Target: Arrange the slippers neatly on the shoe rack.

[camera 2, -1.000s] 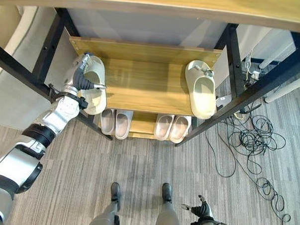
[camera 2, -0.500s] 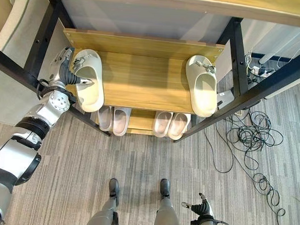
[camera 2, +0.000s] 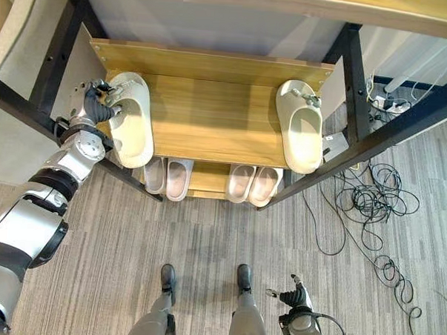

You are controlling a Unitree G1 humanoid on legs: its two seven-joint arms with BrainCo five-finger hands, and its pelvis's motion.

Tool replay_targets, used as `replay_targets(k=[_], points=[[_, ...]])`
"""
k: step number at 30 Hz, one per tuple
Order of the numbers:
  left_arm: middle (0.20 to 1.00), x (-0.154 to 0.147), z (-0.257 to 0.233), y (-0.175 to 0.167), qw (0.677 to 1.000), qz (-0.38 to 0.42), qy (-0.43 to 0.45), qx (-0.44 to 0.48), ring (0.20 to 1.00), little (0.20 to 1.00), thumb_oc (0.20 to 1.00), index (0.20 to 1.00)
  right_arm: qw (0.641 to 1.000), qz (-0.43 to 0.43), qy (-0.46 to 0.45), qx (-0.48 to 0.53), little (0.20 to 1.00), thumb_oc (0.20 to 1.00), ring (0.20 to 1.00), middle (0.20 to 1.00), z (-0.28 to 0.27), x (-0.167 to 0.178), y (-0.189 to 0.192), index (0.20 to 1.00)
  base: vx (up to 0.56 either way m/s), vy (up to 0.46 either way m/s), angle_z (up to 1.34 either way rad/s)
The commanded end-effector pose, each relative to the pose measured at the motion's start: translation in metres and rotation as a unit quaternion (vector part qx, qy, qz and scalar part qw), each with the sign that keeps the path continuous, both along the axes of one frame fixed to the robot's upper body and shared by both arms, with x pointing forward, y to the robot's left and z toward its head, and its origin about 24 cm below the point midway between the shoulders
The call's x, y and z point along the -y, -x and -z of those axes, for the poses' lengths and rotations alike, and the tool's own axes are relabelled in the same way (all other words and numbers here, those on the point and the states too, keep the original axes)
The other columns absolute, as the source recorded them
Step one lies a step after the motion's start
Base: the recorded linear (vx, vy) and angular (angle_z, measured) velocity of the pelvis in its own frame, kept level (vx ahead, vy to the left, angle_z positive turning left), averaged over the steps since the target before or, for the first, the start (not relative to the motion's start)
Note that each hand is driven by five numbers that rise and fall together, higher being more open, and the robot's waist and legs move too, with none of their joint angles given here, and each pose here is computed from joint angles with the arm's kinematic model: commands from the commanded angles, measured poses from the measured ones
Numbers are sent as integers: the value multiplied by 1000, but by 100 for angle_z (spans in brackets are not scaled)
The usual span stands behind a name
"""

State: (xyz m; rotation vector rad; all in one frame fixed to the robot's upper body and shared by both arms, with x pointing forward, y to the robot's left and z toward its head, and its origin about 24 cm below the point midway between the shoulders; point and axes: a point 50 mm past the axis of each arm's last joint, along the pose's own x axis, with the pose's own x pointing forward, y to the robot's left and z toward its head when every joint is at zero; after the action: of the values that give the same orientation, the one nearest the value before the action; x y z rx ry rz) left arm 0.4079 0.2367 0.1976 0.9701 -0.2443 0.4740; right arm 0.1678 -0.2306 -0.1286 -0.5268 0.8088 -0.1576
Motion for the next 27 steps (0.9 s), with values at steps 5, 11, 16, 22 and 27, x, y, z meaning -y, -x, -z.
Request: replay_targets(k=[5, 11, 16, 22, 27], points=[[200, 25, -31, -11, 999, 7, 18, 33, 200, 200, 200, 200, 1000, 17, 6, 20, 1000, 1000, 1000, 1000, -7, 4, -13, 1000, -3, -31, 4], [200, 73, -26, -16, 996, 74, 37, 30, 200, 200, 200, 200, 1000, 7, -3, 26, 1000, 1000, 1000, 1000, -9, -5, -23, 1000, -16, -45, -1], [200, 101, -33, -17, 994, 100, 34, 33, 200, 200, 200, 200, 999, 2, -3, 43, 1000, 1000, 1000, 1000, -13, -8, -30, 1000, -42, -41, -12], [200, 124, -31, -20, 991, 109, 74, 3, 200, 200, 200, 200, 998, 2, 2, 55, 1000, 1000, 1000, 1000, -18, -9, -40, 1000, -39, -30, -15], [200, 123, -43, -21, 992, 92, 83, 1, 200, 200, 200, 200, 998, -1, 10, 66, 1000, 1000, 1000, 1000, -23, -7, -47, 1000, -25, -29, -20]])
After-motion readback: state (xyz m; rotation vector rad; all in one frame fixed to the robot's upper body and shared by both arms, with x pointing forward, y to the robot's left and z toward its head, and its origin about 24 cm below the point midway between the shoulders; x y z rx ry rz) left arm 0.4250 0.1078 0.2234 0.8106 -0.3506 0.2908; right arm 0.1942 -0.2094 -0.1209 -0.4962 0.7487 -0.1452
